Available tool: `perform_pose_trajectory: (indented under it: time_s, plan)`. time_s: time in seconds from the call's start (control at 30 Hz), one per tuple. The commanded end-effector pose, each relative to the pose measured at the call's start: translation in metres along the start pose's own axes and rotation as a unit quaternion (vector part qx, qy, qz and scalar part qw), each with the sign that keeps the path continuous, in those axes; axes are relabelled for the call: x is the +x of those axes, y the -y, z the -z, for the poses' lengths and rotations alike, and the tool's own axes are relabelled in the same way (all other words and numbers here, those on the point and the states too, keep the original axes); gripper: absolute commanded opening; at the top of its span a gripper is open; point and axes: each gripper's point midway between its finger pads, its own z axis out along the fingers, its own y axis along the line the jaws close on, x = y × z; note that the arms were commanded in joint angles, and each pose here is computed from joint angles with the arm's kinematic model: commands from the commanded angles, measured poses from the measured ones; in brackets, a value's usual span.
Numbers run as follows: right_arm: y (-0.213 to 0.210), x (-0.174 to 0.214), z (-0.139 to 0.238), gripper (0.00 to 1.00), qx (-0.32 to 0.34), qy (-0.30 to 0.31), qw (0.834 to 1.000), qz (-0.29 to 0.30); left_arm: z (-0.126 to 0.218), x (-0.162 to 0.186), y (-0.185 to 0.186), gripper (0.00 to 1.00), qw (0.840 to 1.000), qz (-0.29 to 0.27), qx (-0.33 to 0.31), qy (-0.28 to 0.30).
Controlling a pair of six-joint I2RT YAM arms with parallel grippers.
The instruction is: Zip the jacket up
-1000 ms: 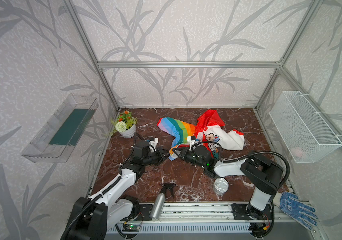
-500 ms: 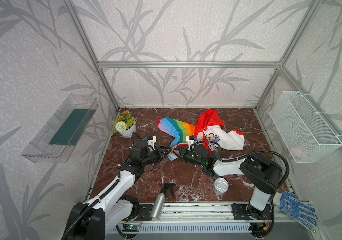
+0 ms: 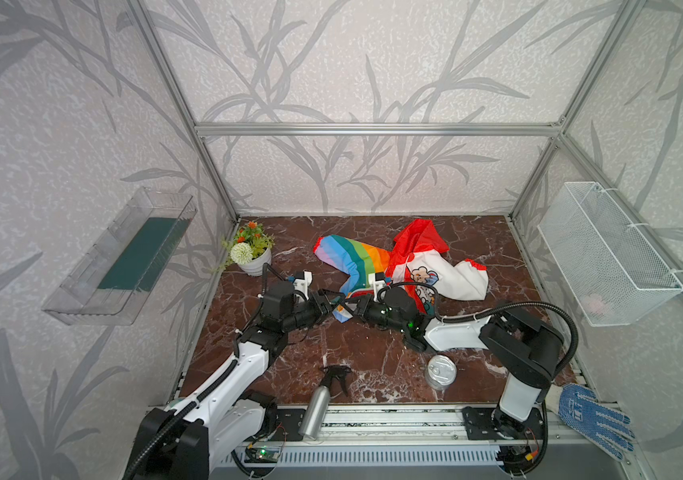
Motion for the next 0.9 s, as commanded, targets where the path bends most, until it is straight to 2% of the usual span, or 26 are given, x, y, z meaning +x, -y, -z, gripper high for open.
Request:
perform_pose_trajectory:
  time_s: [0.0,0.07,0.2,0.43,0.5,0.63,0.87]
  plan:
    - [-0.0159,-0.0046,-0.0027,0.0,-0.019,-0.001,1.0,0.005,0.0043,0.0004,0.0032,0.56,1.0,-0.009,0.005,0.006]
    - [-0.0192,-0.0061,-0.0057,0.0,-0.027,-0.003,1.0,0.003,0.0047,0.0024,0.0005,0.54,1.0,-0.01,0.003,0.004]
    - [-0.0225,-0.0065,-0.0075,0.0,-0.024,-0.005,1.0,0.009,0.0039,0.0039,-0.0054,0.41,1.0,-0.006,-0.003,0.004]
    - [-0.0241,-0.0055,-0.0066,0.0,-0.027,-0.014,0.999,0.012,0.0026,0.004,-0.0066,0.3,1.0,-0.006,-0.005,0.003]
    - [-0.0246,-0.0057,-0.0062,0.0,-0.025,-0.015,0.999,0.017,0.0033,0.0037,-0.0059,0.3,1.0,-0.007,-0.003,0.005]
    - [-0.0225,-0.0062,-0.0021,0.0,-0.018,-0.016,0.999,0.025,0.0042,0.0031,-0.0067,0.22,1.0,-0.009,-0.008,0.006]
    - [-0.0245,-0.0059,0.0008,0.0,-0.019,-0.021,0.999,0.029,0.0031,0.0027,-0.0061,0.17,1.0,-0.012,-0.008,0.004]
